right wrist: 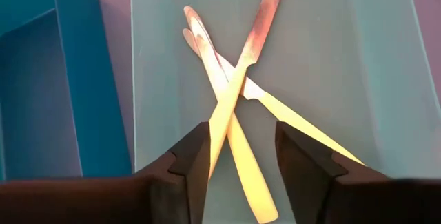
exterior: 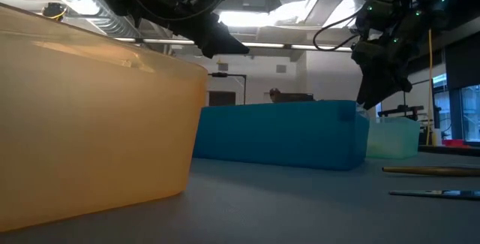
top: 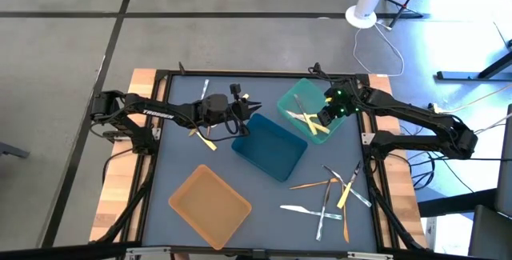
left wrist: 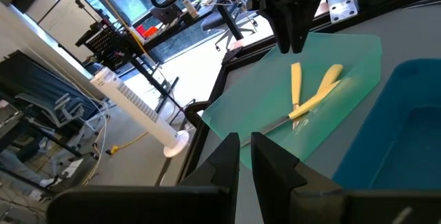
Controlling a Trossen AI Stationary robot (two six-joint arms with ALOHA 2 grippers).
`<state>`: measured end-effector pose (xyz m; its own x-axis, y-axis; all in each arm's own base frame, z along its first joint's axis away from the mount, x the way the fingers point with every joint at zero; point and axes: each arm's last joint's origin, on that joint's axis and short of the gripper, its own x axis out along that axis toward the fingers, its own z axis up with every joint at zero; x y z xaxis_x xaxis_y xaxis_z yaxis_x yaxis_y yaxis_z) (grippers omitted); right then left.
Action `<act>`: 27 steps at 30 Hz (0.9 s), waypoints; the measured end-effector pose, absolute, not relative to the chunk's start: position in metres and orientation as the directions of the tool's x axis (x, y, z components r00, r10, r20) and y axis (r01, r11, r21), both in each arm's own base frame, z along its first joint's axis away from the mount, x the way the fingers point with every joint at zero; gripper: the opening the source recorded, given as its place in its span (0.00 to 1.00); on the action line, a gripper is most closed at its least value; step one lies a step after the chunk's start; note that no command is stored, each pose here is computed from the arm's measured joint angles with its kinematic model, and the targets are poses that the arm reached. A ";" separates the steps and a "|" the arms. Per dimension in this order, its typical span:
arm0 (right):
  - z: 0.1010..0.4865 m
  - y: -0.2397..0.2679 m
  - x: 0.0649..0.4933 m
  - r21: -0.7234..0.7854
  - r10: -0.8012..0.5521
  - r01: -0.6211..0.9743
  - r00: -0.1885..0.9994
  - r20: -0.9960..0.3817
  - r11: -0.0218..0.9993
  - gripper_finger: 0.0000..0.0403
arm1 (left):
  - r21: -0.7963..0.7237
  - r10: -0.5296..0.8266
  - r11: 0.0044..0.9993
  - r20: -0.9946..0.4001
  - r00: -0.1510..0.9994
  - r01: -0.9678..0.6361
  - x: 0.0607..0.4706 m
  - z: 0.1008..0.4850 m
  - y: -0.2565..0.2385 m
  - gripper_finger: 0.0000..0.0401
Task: Sort silverware by color (type)
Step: Put the right gold knife into the dark blue bin
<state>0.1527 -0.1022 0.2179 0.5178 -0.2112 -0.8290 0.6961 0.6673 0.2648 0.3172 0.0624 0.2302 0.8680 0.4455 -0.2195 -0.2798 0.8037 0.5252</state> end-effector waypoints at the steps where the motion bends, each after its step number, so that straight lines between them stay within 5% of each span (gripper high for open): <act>1: 0.218 -0.102 0.153 0.265 -0.211 0.696 0.518 -0.829 0.667 0.40 | 0.525 0.446 0.804 -0.220 0.868 -0.280 0.317 0.230 0.062 0.08; 12: 0.218 -0.102 0.152 0.264 -0.208 0.698 0.513 -0.832 0.666 0.50 | 0.526 0.446 0.804 -0.219 0.868 -0.280 0.317 0.230 0.062 0.08; 27: 0.218 -0.102 0.152 0.264 -0.208 0.697 0.514 -0.832 0.666 0.51 | 0.523 0.446 0.805 -0.219 0.868 -0.281 0.317 0.230 0.062 0.08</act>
<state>0.1524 -0.1019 0.2177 0.5141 -0.2085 -0.8320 0.6974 0.6663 0.2640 0.3172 0.0624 0.2302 0.8680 0.4455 -0.2192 -0.2808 0.8045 0.5234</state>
